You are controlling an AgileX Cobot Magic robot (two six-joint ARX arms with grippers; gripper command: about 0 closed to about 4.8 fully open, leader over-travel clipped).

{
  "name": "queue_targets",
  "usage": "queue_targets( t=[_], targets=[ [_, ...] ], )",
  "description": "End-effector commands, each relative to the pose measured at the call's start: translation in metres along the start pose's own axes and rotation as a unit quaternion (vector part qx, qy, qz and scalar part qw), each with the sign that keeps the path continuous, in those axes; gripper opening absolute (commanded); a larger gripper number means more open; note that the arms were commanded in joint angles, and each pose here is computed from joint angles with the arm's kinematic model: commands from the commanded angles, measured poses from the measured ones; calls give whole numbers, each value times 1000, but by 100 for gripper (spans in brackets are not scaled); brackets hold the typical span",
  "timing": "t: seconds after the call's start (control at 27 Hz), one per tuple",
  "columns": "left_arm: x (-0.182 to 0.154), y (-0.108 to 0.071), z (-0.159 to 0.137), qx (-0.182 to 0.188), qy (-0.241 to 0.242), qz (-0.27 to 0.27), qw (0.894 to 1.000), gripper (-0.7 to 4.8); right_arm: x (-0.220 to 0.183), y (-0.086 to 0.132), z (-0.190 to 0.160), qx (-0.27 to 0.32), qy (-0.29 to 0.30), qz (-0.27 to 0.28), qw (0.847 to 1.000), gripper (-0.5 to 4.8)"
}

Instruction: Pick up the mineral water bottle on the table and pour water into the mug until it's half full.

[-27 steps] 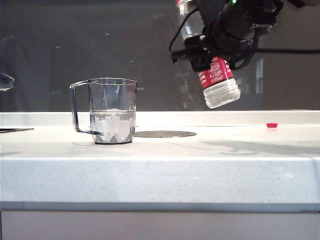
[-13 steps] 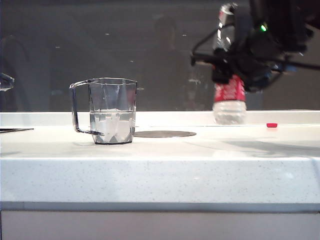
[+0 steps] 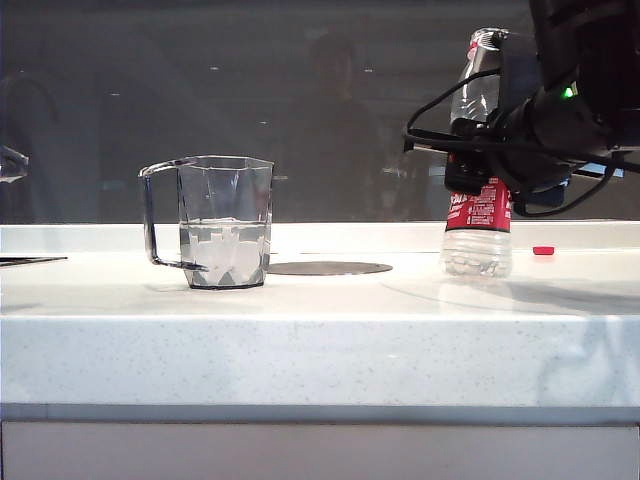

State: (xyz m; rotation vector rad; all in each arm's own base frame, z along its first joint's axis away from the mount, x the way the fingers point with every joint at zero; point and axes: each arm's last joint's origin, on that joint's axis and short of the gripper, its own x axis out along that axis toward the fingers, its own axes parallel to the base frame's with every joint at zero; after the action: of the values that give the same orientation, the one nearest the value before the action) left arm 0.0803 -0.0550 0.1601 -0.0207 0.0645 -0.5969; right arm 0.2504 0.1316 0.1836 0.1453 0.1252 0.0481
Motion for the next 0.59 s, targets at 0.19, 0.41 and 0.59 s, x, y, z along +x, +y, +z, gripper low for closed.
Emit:
queue_targets(
  t=[0.19,0.41,0.59],
  targets=[
    [0,0,2,1,-5,-1,1000,-4,-1,2,1,5,3,27,1000,255],
    [0,0,2,1,-5,-1,1000,-4,-1,2,0,3,10,40,999,356],
    [0,0,2,1,-5,-1,1000,-4,-5,5,1,-4,22,46,999,423]
  ],
)
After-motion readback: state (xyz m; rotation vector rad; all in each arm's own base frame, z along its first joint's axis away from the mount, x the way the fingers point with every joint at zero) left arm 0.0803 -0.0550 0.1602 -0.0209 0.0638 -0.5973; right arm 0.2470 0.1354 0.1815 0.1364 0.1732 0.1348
